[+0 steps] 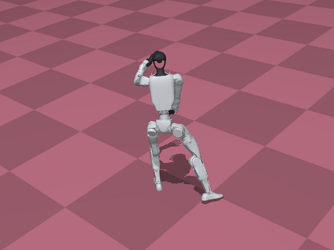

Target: Kungfu

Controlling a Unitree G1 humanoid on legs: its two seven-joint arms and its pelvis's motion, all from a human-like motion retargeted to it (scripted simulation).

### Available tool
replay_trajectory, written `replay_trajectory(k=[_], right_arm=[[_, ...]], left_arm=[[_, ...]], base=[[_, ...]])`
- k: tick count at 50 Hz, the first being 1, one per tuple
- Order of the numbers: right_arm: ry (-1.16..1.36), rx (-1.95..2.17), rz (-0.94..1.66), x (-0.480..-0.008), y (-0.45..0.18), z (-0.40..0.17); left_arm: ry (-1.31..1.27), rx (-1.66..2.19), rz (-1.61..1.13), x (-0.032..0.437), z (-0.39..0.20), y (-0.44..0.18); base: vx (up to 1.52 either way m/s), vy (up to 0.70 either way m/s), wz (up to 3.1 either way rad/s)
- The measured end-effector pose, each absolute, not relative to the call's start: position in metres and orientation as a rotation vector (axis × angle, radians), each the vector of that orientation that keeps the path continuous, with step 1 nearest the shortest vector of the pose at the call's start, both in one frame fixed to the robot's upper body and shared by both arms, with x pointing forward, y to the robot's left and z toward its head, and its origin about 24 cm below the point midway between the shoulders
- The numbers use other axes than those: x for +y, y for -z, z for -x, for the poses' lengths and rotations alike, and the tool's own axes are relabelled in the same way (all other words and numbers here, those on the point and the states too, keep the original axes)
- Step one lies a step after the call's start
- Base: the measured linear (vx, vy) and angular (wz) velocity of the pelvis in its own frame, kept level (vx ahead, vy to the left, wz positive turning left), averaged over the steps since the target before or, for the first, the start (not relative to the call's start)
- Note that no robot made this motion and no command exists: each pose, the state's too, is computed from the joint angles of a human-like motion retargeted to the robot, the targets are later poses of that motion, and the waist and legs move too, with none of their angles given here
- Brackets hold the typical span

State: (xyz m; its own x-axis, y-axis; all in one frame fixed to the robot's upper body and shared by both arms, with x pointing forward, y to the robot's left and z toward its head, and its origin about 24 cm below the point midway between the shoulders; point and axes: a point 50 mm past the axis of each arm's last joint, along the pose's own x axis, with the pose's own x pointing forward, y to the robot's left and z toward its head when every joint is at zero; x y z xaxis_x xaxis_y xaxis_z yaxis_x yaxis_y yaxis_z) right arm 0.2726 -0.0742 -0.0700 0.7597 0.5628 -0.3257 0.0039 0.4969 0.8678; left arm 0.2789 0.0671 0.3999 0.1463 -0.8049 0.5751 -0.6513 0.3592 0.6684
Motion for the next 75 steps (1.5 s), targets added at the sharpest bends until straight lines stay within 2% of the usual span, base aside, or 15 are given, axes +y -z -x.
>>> replay_trajectory(k=[7, 14, 19, 22, 25, 30, 35, 40, 45, 49, 57, 65, 68, 72, 75], right_arm=[[-0.466, 0.763, -0.578, -0.082, 0.083, -0.262], [-0.882, 0.415, -0.106, -0.079, 0.033, -0.295], [-0.963, -0.074, 0.064, -0.094, -0.060, -0.328], [-0.849, -0.399, 0.100, -0.117, -0.130, -0.336], [-0.668, -0.694, 0.080, -0.153, -0.200, -0.332], [-0.300, -1.127, -0.031, -0.235, -0.286, -0.287], [-0.027, -1.518, -0.098, -0.309, -0.328, -0.192], [0.058, -1.836, 0.161, -0.303, -0.340, -0.085], [0.375, -2.007, 0.574, -0.264, -0.322, -0.036], [0.635, -2.008, 0.732, -0.256, -0.317, -0.043], [0.448, -1.925, 0.600, -0.264, -0.319, -0.054], [0.567, -1.812, 0.877, -0.278, -0.328, -0.072], [0.546, -1.706, 1.222, -0.283, -0.341, -0.093], [0.505, -1.480, 2.037, -0.288, -0.361, -0.140], [0.666, -1.312, 2.549, -0.308, -0.390, -0.159]], left_arm=[[0.102, -1.477, -1.290, 0.099, -0.290, -0.389], [-0.040, -1.158, -1.293, 0.200, -0.295, -0.334], [-0.189, -0.690, -1.053, 0.298, -0.280, -0.240], [-0.279, -0.377, -0.747, 0.346, -0.250, -0.157], [-0.344, -0.093, -0.370, 0.367, -0.205, -0.067], [-0.472, 0.175, 0.347, 0.324, -0.152, 0.061], [-0.550, 0.317, 0.933, 0.254, -0.116, 0.131], [-0.467, 0.351, 1.386, 0.193, -0.106, 0.151], [-0.431, 0.280, 1.608, 0.168, -0.124, 0.147], [-0.325, 0.284, 1.564, 0.165, -0.145, 0.140], [-0.075, 0.338, 1.347, 0.177, -0.170, 0.126], [-0.154, 0.588, 0.987, 0.226, -0.137, 0.137], [-0.257, 0.767, 0.693, 0.261, -0.101, 0.142], [-0.346, 1.033, 0.326, 0.303, -0.042, 0.141], [-0.389, 1.216, 0.164, 0.320, 0.004, 0.137]], base=[[-0.15, -0.08, -0.27], [-0.34, -0.13, -0.74], [-0.43, -0.27, -0.93], [-0.19, -0.24, -0.72], [-0.35, -0.52, -0.55], [-0.24, -0.47, -0.36], [-0.17, -0.47, -0.14], [-0.12, -0.24, 0.05], [-0.10, -0.11, 0.08], [-0.04, -0.05, -0.36], [0.01, -0.01, -0.09], [0.02, -0.01, -0.35], [0.02, 0.07, -0.50], [-0.07, 0.13, -0.90], [-0.13, 0.06, -1.59]])
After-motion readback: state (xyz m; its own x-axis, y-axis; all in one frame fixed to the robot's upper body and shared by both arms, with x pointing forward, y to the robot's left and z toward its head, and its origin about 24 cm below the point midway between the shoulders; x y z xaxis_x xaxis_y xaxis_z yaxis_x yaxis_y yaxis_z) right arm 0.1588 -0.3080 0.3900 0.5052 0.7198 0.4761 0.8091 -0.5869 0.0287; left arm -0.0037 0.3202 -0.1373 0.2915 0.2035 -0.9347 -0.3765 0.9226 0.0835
